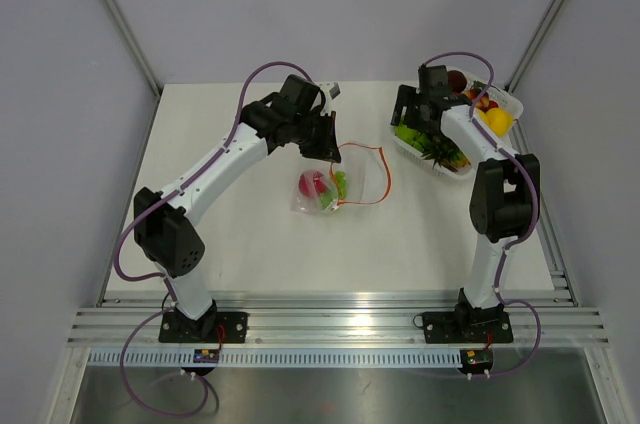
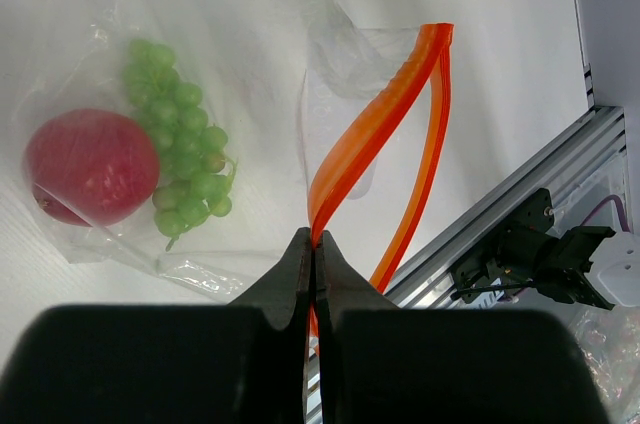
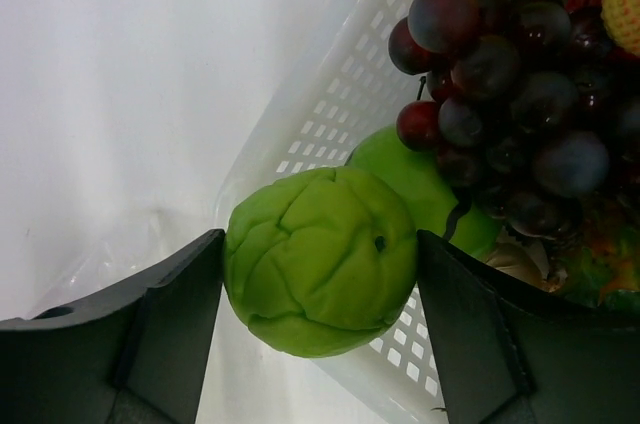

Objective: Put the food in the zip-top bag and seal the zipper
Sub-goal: Pick up the fake fruit from the bin.

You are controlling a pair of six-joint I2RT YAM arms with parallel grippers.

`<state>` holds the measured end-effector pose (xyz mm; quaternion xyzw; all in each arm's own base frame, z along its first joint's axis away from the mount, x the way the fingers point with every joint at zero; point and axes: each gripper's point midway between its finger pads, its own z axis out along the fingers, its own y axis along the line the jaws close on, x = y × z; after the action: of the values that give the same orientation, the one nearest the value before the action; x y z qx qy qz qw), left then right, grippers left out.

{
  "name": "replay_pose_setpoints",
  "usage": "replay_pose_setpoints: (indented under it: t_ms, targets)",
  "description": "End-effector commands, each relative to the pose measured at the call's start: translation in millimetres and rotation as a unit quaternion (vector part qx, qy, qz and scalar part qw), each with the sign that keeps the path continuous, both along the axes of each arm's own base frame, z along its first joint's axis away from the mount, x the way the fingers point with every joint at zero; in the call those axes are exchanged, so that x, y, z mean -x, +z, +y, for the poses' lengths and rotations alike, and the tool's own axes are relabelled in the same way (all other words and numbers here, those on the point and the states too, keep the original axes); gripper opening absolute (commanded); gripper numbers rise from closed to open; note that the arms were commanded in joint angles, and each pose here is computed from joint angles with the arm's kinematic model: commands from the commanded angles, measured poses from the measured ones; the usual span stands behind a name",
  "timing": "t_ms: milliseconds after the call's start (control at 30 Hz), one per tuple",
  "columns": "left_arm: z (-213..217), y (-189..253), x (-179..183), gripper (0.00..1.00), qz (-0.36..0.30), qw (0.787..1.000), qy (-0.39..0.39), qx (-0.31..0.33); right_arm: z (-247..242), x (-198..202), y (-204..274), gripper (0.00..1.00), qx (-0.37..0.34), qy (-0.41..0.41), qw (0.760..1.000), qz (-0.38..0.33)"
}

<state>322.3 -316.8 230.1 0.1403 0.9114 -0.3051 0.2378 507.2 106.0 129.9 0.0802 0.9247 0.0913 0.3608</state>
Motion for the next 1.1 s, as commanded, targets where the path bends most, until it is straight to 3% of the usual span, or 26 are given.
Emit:
replay_pose_setpoints:
  t_ms: [0,200,267,567,767,1067]
  targets:
    - [0,21,-2,0.0,-0.029,0.999,-0.003,0.021,-3,-14,24,0.78,-0.009,0.0,0.999,-0.042]
    - [0,20,-2,0.0,-0.025,0.999,-0.001,0.023,-12,-6,52,0.59,-0.008,-0.015,0.997,-0.074]
    - [-1,21,-2,0.0,-0.025,0.999,0.0,0.025,-19,-2,68,0.57,-0.004,-0.022,0.996,-0.091]
    - [-13,24,-19,0.0,-0.025,0.999,0.007,0.031,-35,32,121,0.57,0.005,-0.033,0.99,-0.133]
    - [-19,35,-31,0.0,-0.038,0.999,0.003,0.032,-29,71,149,0.57,-0.005,0.002,0.991,-0.133]
    - [-21,32,-32,0.0,-0.031,0.999,-0.001,0.035,28,148,190,0.59,-0.138,0.091,0.972,-0.165]
